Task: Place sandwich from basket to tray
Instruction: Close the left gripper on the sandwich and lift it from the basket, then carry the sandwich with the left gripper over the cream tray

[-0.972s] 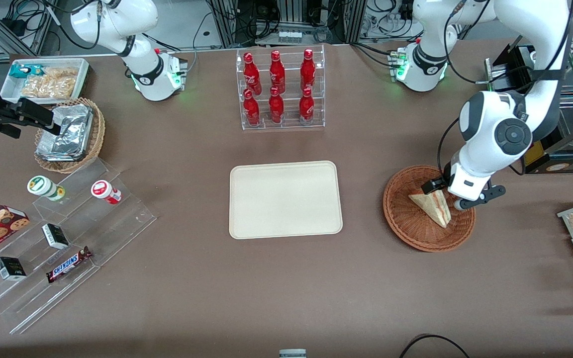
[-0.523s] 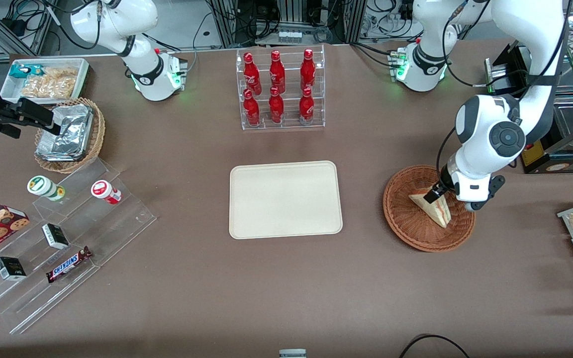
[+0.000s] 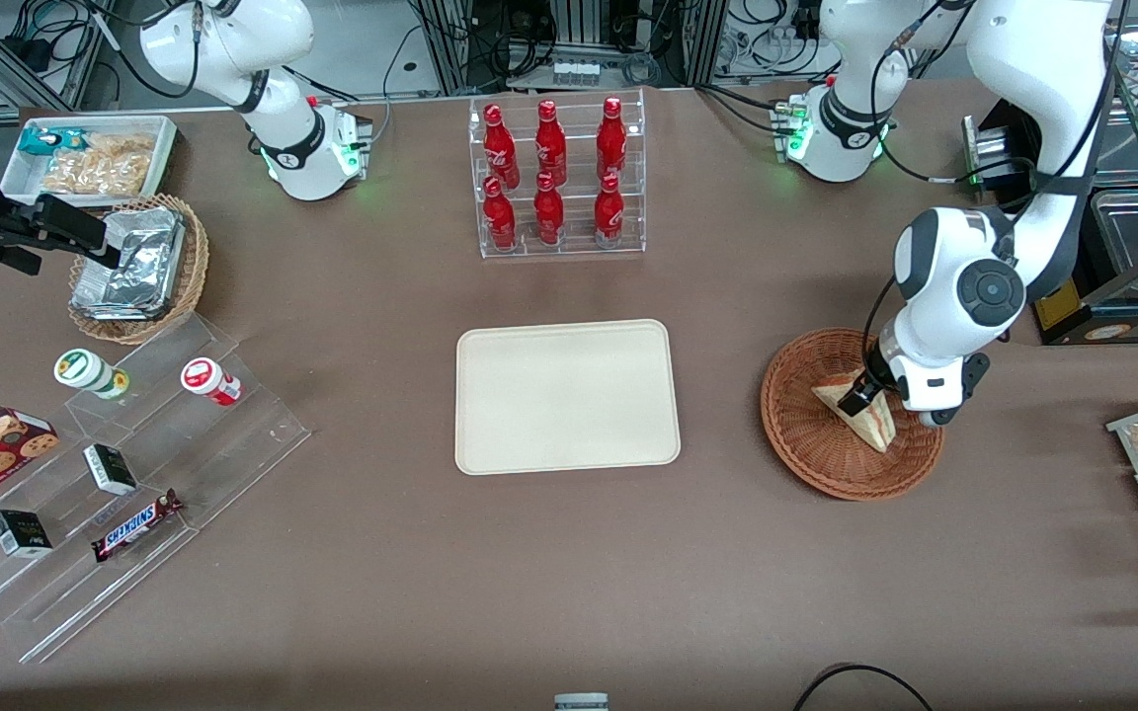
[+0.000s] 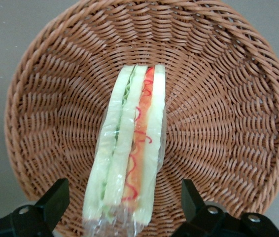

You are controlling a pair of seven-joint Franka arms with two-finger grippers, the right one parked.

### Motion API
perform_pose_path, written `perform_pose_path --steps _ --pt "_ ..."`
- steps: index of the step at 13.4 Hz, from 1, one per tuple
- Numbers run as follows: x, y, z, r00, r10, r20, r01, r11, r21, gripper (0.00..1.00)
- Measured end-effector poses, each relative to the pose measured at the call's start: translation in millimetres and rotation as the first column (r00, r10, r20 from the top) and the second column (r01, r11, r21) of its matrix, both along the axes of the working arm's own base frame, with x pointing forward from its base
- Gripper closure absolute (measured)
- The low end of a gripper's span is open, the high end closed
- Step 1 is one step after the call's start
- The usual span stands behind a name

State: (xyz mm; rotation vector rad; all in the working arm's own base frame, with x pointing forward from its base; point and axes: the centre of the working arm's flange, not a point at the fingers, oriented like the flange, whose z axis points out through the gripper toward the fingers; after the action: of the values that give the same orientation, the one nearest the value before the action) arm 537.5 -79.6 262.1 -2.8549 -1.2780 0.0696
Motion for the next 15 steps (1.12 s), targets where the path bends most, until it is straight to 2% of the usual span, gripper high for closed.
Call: perform_pose_path --steps 2,3,4,7,9,11,13,15 --pt "-0.1 -0.2 -13.0 1.000 0.014 -0.009 -0.014 1.000 0.000 0.02" --pt "-0.5 -0.2 -17.0 0.999 0.029 -0.014 -0.029 1.000 0.001 0.06" --pt "-0.7 -0.1 -18.7 0.999 0.040 -0.017 -0.040 0.999 0.002 0.15" --pt "2.0 -0.5 -12.6 0.999 0.045 -0.007 -0.045 0.999 0.001 0.52" --pt "5.3 -1.8 0.4 0.999 0.042 -0.014 -0.042 0.999 0.004 0.65" --pt "10.0 -14.6 20.7 0.999 0.013 -0.038 -0.012 1.000 0.017 0.78" --pt "12.8 -39.7 44.0 0.993 -0.083 -0.079 0.088 0.994 0.059 0.82" --pt "14.0 -82.5 69.0 0.965 -0.232 -0.118 0.241 0.968 0.071 0.85"
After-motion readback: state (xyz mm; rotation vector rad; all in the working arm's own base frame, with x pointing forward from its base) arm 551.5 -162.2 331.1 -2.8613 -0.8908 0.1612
